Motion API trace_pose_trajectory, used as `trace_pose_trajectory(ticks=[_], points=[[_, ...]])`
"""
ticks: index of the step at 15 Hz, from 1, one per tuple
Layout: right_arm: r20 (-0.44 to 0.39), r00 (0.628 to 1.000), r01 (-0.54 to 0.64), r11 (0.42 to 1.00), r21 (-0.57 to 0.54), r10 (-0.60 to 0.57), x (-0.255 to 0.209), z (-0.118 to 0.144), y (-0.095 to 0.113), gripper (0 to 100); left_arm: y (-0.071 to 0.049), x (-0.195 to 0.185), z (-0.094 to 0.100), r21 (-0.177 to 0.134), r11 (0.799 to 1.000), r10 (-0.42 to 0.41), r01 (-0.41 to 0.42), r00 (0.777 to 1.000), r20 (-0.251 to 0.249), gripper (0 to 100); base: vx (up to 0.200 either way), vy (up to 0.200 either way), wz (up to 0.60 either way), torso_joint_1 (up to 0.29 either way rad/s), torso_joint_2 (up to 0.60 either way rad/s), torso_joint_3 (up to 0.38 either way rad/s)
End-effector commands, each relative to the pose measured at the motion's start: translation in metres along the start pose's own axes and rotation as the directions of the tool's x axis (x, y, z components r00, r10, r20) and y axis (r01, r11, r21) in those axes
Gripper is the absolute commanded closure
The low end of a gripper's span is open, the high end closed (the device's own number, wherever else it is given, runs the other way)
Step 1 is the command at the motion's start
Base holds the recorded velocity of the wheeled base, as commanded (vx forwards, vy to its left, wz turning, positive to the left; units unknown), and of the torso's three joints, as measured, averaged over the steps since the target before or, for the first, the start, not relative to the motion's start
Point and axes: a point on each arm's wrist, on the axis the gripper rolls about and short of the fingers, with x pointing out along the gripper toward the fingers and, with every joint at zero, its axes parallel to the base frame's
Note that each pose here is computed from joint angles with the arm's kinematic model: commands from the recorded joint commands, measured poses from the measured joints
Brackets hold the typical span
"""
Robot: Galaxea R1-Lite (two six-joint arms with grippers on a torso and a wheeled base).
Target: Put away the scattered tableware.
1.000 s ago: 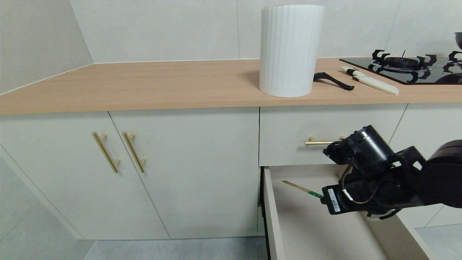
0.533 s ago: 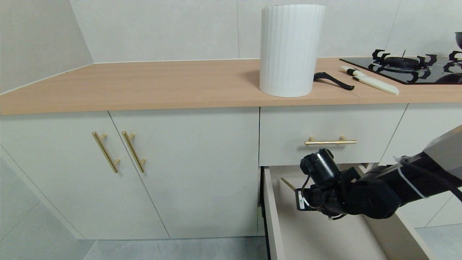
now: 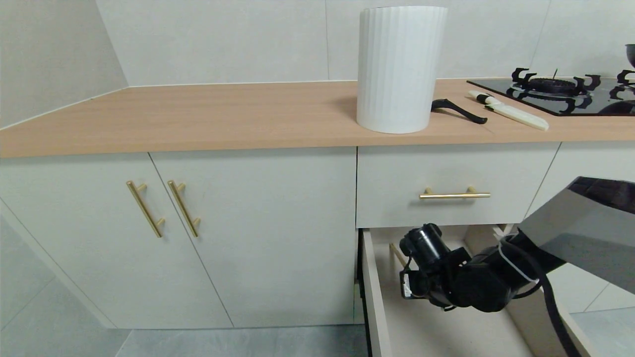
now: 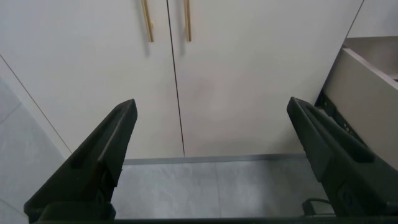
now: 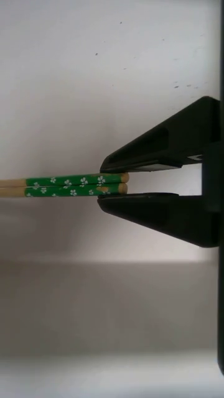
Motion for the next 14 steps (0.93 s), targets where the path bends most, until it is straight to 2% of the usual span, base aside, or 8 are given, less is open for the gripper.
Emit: trace_pose_trajectory(ticks=[1, 7, 14], points=[[-0.054, 0.998, 0.032, 0.999, -0.023, -0.033, 0.021, -0.016, -0.001, 100, 0.000, 0.000, 0.000, 0.000, 1.000, 0.000, 0.000, 1.000, -0.001, 0, 0.000, 0.000, 0.00, 0.000, 0.00, 0.000], [-0.148, 0.985, 0.072, 0.994, -0.078, -0.083, 0.046, -0.045, -0.004, 100, 0.000, 0.000, 0.000, 0.000, 1.000, -0.001, 0.001, 1.000, -0.001, 0, 0.000, 0.000, 0.00, 0.000, 0.00, 0.000], [-0.151, 0.985, 0.074, 0.994, -0.084, -0.086, 0.047, -0.046, -0.004, 100, 0.000, 0.000, 0.000, 0.000, 1.000, 0.000, 0.000, 1.000, -0.001, 0, 0.000, 0.000, 0.00, 0.000, 0.00, 0.000]])
